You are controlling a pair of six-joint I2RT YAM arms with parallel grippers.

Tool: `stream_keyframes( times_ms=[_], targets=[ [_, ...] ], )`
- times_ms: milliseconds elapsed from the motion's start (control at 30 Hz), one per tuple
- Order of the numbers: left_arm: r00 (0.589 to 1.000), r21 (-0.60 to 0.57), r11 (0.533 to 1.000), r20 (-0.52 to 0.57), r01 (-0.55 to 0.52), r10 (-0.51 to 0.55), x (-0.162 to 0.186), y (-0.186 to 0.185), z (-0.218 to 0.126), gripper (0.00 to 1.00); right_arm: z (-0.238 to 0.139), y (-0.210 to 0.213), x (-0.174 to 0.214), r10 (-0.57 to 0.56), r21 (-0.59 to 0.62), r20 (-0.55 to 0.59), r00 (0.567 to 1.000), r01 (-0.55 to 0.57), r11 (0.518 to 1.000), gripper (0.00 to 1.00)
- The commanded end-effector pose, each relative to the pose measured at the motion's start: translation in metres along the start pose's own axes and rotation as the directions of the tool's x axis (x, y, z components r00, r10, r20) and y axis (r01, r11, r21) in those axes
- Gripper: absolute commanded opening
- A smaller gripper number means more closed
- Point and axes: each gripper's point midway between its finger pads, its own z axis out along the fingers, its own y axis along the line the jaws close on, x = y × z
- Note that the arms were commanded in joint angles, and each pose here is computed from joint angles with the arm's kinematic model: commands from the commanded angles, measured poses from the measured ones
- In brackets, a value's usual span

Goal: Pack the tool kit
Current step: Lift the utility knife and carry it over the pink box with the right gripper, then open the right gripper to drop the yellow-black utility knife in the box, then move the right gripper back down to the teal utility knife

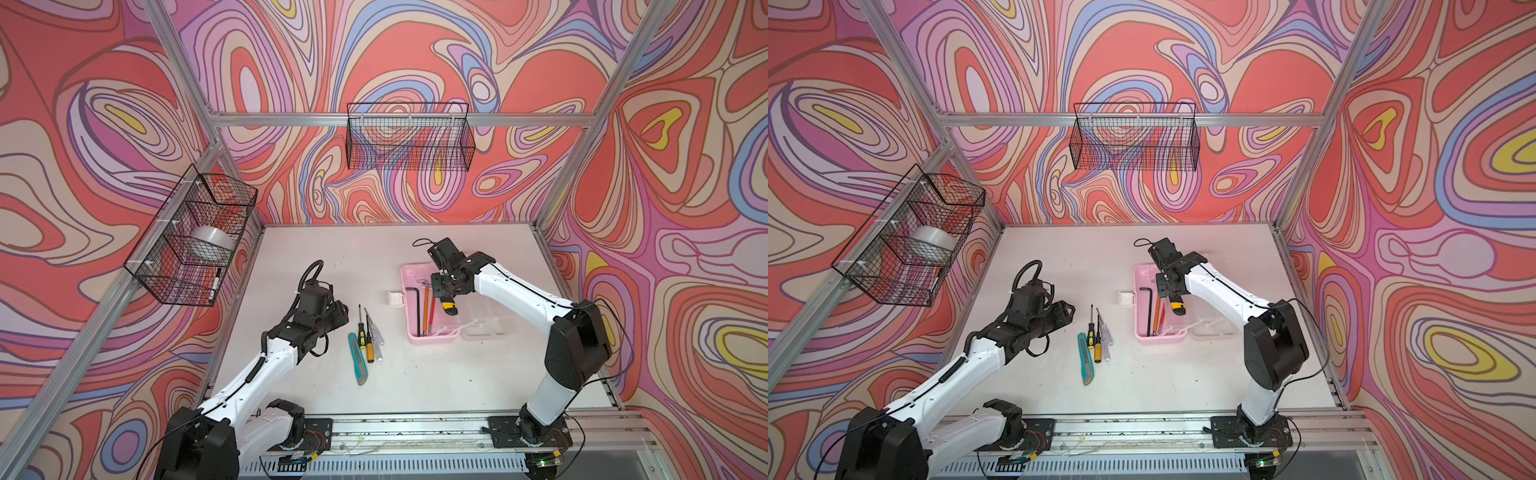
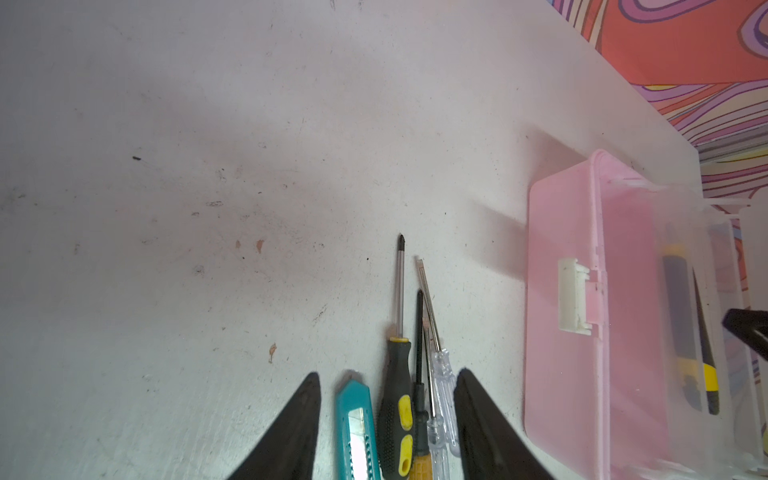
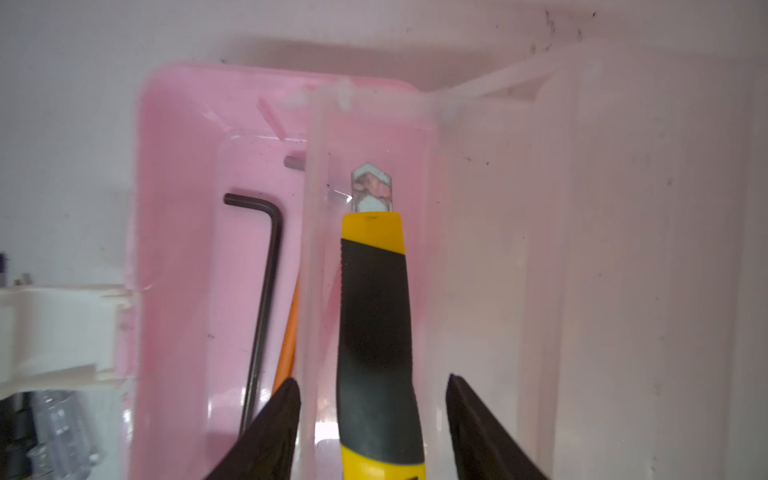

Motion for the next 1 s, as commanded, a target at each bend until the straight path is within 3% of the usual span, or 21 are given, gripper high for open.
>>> stream_keyframes(
  times_ms=[0,167,367,600,767,967],
  targets=[
    [0.999,0.021,1.0,0.034,-0.008,0.008,-0.013,-0.009,-0.005,0.53,-0.058,0.018,-0.028,0.025,-0.118,0.118,0.993,-0.011,0.993,0.58],
    [1.0,0.028,1.0,0.025,0.007,-0.008,-0.009,-0.008,-0.005,0.53,-0.096,0.059,-0.032,-0.015,-0.167,0.195,0.981,0.048,0.985,0.57],
    [0.999,0.027,0.998,0.004,0.052,-0.052,-0.001,0.006,-0.007,0.54,-0.11,0.141,-0.004,-0.059,-0.299,0.209,0.976,0.121,0.947,0.54],
    [0.983,-0.006,0.983,-0.024,0.183,-0.183,0.012,0.048,-0.015,0.54,-0.087,0.225,0.054,-0.163,-0.414,0.11,0.98,0.194,0.889,0.54],
    [0.979,-0.035,0.978,0.015,0.205,-0.204,0.02,0.065,-0.023,0.54,-0.061,0.256,0.092,-0.233,-0.452,0.03,0.972,0.221,0.864,0.54],
    [0.97,-0.04,0.97,0.054,0.24,-0.238,0.032,0.08,-0.024,0.55,-0.037,0.278,0.127,-0.275,-0.499,-0.041,0.961,0.219,0.838,0.46]
  ],
)
